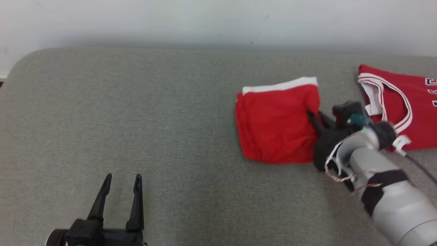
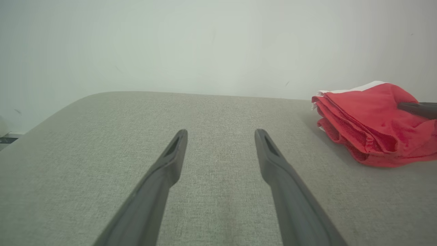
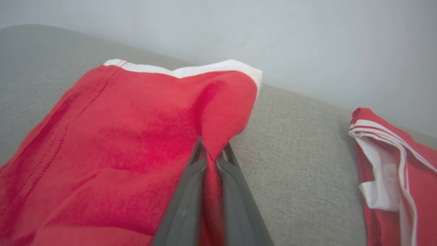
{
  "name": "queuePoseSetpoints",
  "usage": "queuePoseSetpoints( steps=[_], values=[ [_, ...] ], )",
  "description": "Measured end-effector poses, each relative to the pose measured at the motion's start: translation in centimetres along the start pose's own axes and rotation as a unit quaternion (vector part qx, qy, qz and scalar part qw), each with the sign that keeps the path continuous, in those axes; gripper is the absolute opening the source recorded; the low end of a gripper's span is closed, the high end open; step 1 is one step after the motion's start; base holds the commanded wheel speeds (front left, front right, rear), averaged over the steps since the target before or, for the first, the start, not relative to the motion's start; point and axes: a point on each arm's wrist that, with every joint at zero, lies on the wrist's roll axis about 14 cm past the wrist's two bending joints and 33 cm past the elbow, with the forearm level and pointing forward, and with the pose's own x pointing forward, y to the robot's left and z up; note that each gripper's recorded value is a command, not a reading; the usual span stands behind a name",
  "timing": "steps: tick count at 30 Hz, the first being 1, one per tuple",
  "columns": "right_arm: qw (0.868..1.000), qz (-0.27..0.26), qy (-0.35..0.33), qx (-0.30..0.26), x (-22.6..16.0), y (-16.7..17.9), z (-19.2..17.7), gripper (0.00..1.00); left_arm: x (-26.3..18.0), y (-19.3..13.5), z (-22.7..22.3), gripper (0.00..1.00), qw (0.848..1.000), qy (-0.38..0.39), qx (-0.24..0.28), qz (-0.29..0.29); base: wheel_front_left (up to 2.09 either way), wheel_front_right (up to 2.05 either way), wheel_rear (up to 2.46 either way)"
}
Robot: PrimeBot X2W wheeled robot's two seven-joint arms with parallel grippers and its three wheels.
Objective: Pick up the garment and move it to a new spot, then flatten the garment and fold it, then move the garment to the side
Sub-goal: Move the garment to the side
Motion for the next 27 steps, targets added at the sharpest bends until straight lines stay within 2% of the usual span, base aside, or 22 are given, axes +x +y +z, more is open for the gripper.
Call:
queuePoseSetpoints(
  steps=[4,11,18,27],
  values=[
    [0.998,-0.022,0.021,-0.048,0.0,-4.1,0.5,0.00,1.8,-1.0,-0.2,1.00,1.000,-0.001,-0.001,-0.018,0.00,0.00,0.00],
    [0.986,-0.051,0.087,-0.133,-0.6,-11.3,0.5,0.00,4.4,-2.7,-1.7,1.00,0.999,0.010,0.001,-0.048,0.00,0.00,0.00],
    [0.973,-0.082,0.124,-0.177,-1.7,-16.5,1.5,0.00,5.9,-3.6,-2.3,1.00,0.998,0.010,0.002,-0.065,0.00,0.00,0.00],
    [0.956,-0.116,0.174,-0.206,-3.7,-21.6,1.1,0.00,7.7,-3.9,-3.0,1.00,0.997,0.007,0.008,-0.079,0.00,0.00,0.00]
  ],
)
